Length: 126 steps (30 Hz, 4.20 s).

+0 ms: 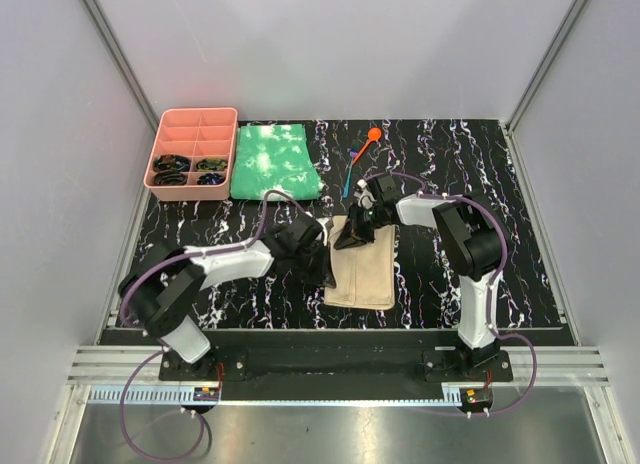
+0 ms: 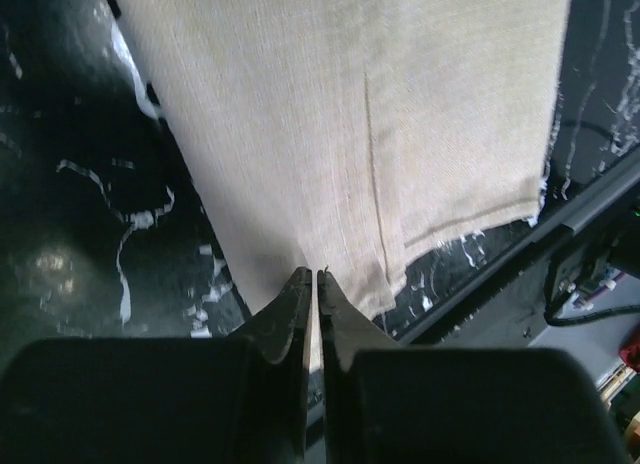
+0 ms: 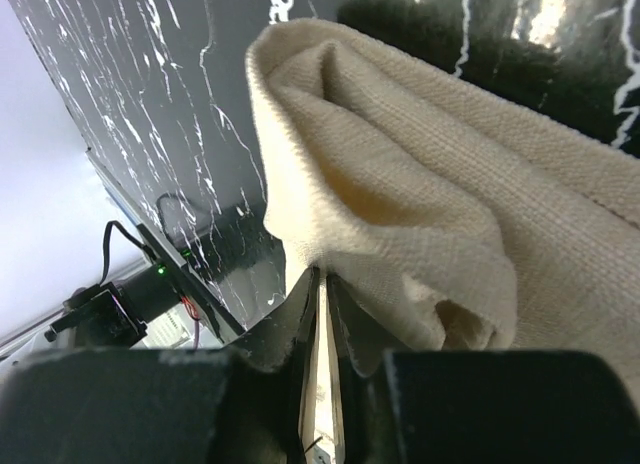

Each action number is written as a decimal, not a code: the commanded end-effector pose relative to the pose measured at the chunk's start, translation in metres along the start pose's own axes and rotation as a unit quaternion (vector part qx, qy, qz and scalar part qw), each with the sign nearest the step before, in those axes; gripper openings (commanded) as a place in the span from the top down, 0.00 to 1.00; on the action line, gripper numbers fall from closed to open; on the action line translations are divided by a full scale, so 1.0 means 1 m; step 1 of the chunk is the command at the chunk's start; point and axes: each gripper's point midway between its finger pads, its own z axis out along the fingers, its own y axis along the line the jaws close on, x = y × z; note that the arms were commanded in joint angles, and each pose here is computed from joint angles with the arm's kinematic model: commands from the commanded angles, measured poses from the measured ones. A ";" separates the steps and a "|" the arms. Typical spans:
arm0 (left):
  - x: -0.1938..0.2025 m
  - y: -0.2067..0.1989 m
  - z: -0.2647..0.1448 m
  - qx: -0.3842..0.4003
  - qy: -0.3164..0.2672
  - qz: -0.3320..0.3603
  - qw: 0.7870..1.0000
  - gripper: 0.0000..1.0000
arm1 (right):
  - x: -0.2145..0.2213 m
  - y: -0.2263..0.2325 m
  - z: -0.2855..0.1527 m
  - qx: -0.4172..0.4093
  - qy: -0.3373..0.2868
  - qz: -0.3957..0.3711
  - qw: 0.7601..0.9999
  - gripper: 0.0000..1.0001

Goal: Fold the napkin into a case and place the utensils inside
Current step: Fold the 2/3-rectangle-folded napkin at the center of the board, then pick up the 2/3-rectangle-folded napkin at the center of the board.

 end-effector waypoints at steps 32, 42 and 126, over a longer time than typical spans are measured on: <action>0.006 -0.115 0.054 -0.179 -0.061 0.179 0.965 0.39 | 0.056 -0.128 -0.248 0.247 -0.340 0.259 0.870 0.00; 0.014 -0.125 0.073 -0.191 -0.047 0.192 0.962 0.43 | 0.058 -0.132 -0.238 0.247 -0.311 0.238 0.886 0.00; 0.007 -0.158 -0.009 0.055 0.002 0.124 0.991 0.42 | -0.016 -0.092 -0.127 -0.005 -0.237 0.069 0.969 1.00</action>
